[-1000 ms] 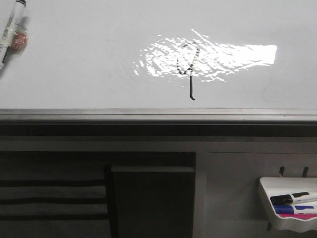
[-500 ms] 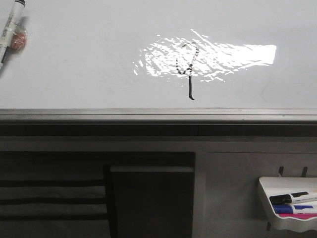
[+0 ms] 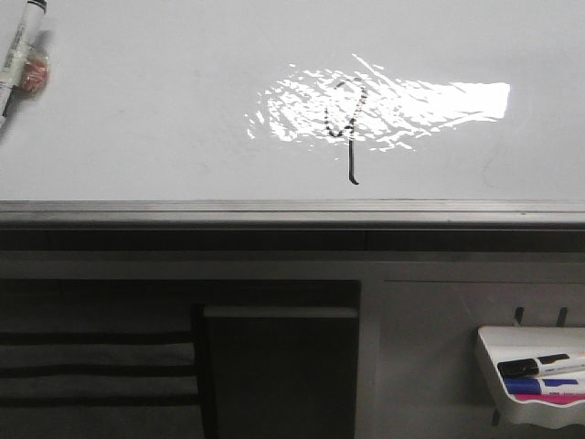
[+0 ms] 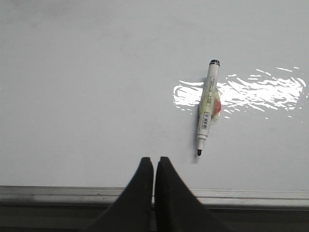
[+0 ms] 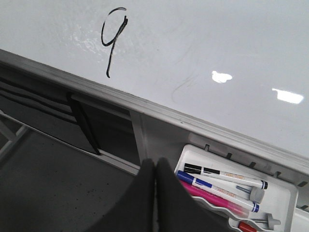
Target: Write number 9 on whiteboard
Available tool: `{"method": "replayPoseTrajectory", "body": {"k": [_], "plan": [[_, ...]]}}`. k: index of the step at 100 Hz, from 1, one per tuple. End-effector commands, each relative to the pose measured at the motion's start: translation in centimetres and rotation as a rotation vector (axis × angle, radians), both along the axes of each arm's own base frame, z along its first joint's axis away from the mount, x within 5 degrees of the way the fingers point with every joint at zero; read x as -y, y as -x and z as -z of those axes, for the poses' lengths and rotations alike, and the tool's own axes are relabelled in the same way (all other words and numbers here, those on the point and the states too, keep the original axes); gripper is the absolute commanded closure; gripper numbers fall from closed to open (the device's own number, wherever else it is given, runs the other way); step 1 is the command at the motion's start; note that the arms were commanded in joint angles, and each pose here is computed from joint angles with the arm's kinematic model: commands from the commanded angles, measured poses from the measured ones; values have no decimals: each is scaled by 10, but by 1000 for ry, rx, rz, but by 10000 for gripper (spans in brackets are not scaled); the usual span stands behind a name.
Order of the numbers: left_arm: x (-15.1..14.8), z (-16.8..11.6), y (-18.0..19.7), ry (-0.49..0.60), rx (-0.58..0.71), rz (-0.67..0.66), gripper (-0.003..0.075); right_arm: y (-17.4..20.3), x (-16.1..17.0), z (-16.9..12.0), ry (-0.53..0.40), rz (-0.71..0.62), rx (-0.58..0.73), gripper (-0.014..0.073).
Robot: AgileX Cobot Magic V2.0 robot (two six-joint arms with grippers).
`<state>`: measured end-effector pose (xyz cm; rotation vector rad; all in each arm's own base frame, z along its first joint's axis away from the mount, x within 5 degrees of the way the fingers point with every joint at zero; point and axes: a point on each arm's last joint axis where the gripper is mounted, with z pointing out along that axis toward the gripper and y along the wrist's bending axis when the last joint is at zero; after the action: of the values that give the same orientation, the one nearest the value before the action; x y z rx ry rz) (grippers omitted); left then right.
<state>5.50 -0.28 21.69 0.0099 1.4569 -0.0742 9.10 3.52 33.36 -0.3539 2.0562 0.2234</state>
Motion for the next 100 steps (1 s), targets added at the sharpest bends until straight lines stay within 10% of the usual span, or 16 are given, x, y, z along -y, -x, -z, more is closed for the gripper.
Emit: {"method": "replayPoseTrajectory", "body": {"k": [1, 74, 100], "plan": [[-1, 4, 1, 35, 50, -6, 741, -3, 0, -13, -17, 3, 89, 667], [-1, 4, 1, 35, 47, -6, 741, -2, 0, -13, -18, 3, 92, 667], [-1, 4, 1, 35, 47, -6, 741, 19, 26, 19, -64, 192, 455, 667]]}}
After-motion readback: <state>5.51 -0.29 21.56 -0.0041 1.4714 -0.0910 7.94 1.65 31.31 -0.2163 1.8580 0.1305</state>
